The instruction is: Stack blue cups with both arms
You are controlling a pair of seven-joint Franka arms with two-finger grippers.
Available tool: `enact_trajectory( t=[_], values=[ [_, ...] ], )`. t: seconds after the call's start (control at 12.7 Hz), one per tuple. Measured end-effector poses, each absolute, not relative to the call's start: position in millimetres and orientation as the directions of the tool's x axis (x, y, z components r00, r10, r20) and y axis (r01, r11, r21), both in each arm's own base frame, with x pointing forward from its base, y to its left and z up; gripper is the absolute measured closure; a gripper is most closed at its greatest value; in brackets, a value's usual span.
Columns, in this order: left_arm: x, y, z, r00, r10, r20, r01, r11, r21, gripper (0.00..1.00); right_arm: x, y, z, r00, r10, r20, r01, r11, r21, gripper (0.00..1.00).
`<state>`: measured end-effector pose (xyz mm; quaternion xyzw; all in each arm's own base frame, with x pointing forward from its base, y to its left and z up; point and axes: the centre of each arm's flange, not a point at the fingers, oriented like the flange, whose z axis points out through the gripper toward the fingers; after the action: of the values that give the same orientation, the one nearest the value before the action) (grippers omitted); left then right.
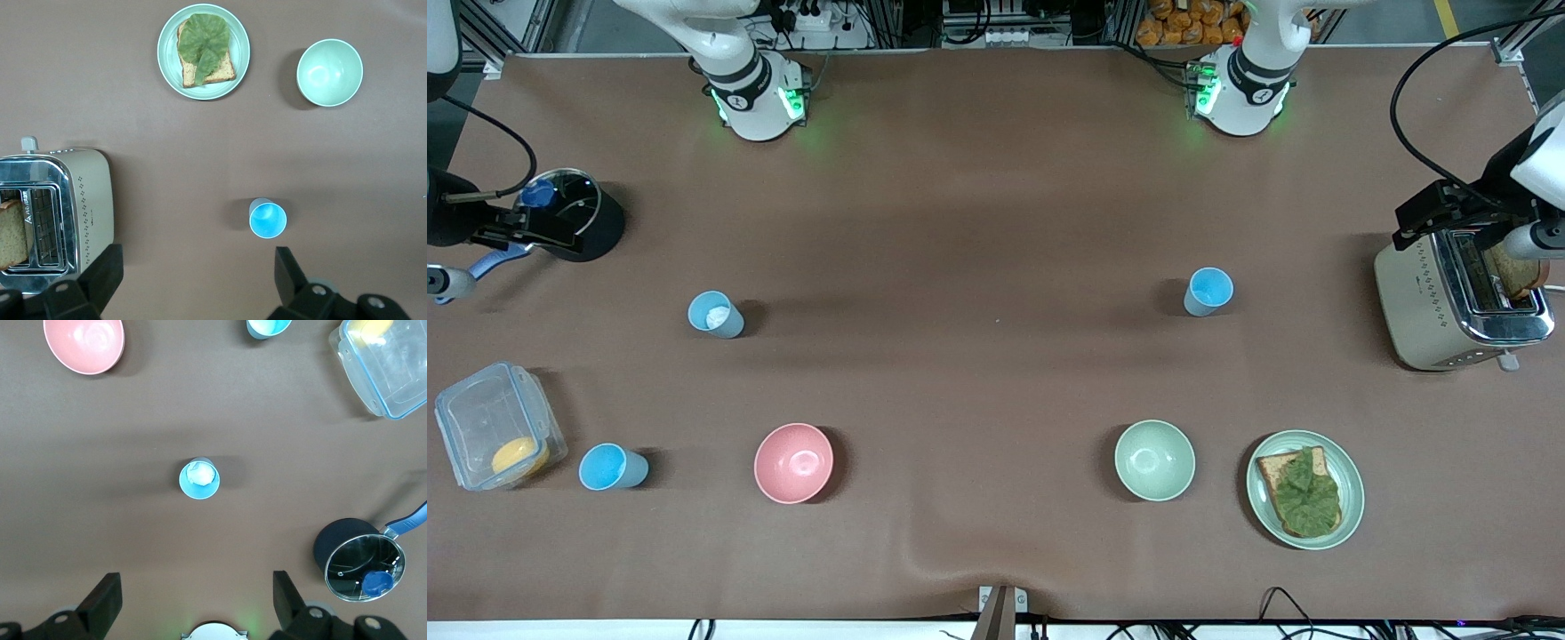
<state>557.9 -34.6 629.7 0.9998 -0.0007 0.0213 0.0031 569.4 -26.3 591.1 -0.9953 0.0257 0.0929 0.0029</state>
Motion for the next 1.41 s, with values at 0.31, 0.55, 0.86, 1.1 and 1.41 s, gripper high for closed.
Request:
enact_trajectory(
  t=[0.31, 0.55, 0.86, 1.1, 1.41],
  values=[
    [557.9, -34.4, 629.7, 0.999, -0.001, 0.043, -0.001, -1.000, 0.006, 0.00, 569.4, -26.3, 591.1, 0.981, -0.050, -0.185, -0.051, -0.999, -0.001, 0.00],
    [557.9, -34.3, 629.7, 0.999, -0.001, 0.043, -0.001, -1.000, 0.006, 0.00, 569.5, -25.7, 591.1, 0.982, -0.049, -0.185, -0.050, -0.999, -0.001, 0.00],
    [557.9, -34.3, 629.7, 0.999, -0.001, 0.043, -0.001, -1.000, 0.006, 0.00, 569.4, -25.8, 591.1, 0.981, -0.049, -0.185, -0.050, -0.999, -0.001, 0.00],
    [557.9, -34.3, 629.7, 0.999, -0.001, 0.043, -0.001, -1.000, 0.006, 0.00, 569.4, -25.8, 591.1, 0.981, -0.049, -0.185, -0.050, -0.999, -0.001, 0.00],
    [558.0, -33.7, 629.7, 0.999, 0.000, 0.043, 0.000, -1.000, 0.006, 0.00, 570.7, -26.0, 586.9, 0.980, -0.049, -0.193, -0.050, -0.999, -0.001, 0.00]
  ],
)
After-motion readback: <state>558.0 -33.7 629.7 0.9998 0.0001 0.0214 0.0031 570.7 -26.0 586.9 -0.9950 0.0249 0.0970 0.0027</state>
